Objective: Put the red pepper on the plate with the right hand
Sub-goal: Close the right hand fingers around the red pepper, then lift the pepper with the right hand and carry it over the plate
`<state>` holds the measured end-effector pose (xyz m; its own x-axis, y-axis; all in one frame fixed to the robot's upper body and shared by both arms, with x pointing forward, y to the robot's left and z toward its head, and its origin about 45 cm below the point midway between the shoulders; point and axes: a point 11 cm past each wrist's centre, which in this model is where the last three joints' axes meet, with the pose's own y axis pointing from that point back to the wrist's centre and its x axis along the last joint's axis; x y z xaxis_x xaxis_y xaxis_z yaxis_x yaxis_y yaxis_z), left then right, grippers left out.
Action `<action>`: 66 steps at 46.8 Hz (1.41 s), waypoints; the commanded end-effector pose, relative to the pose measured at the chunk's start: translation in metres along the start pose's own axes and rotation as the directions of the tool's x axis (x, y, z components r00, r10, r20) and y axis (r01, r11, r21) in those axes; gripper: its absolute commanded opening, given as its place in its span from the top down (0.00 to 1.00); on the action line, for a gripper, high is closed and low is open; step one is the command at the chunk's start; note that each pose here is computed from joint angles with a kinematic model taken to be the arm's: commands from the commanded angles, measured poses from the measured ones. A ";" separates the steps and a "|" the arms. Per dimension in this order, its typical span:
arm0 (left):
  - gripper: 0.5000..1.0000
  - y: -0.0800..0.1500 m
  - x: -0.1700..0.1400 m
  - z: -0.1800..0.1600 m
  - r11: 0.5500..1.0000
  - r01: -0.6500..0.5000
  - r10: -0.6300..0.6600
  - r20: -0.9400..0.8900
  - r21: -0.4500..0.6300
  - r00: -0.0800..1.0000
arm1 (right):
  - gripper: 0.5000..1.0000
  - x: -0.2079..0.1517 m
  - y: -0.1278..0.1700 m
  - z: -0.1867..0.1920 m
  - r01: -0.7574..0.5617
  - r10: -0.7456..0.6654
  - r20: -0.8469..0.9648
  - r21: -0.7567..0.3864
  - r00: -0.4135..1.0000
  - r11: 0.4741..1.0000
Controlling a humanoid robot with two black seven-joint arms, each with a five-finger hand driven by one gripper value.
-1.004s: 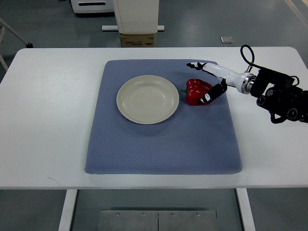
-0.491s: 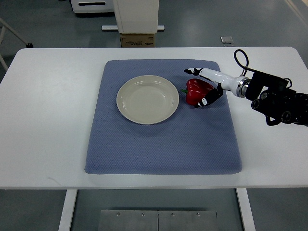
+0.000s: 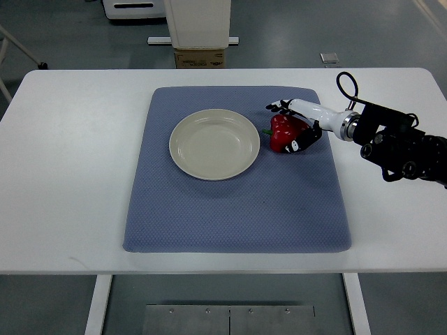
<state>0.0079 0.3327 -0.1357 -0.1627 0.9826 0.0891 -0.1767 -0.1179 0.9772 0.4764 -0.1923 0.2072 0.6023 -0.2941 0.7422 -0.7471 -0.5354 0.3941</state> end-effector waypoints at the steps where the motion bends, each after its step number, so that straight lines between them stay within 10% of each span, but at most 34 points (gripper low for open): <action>1: 0.00 0.000 0.000 0.000 1.000 0.000 0.000 0.000 0.001 1.000 | 0.25 -0.002 0.000 0.001 0.008 -0.008 -0.011 -0.004 1.000 1.000; 28: 0.00 0.000 0.000 0.000 1.000 0.000 0.000 0.000 -0.001 1.000 | 0.41 -0.007 0.002 0.007 0.026 -0.027 -0.024 -0.018 0.999 1.000; 46: 0.00 0.000 0.000 -0.001 1.000 0.000 0.000 0.000 0.001 1.000 | 1.00 0.007 0.003 0.005 -0.001 0.000 -0.033 -0.021 0.999 1.000; 66: 0.00 0.000 0.000 0.000 1.000 0.000 0.000 0.000 0.001 1.000 | 1.00 0.049 -0.010 -0.042 -0.088 0.088 -0.017 0.027 0.996 0.996</action>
<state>0.0077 0.3328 -0.1357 -0.1628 0.9826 0.0892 -0.1765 -0.1180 0.9772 0.4999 -0.1769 0.2569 0.5328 -0.3243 0.7816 -0.7899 -0.5220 0.3218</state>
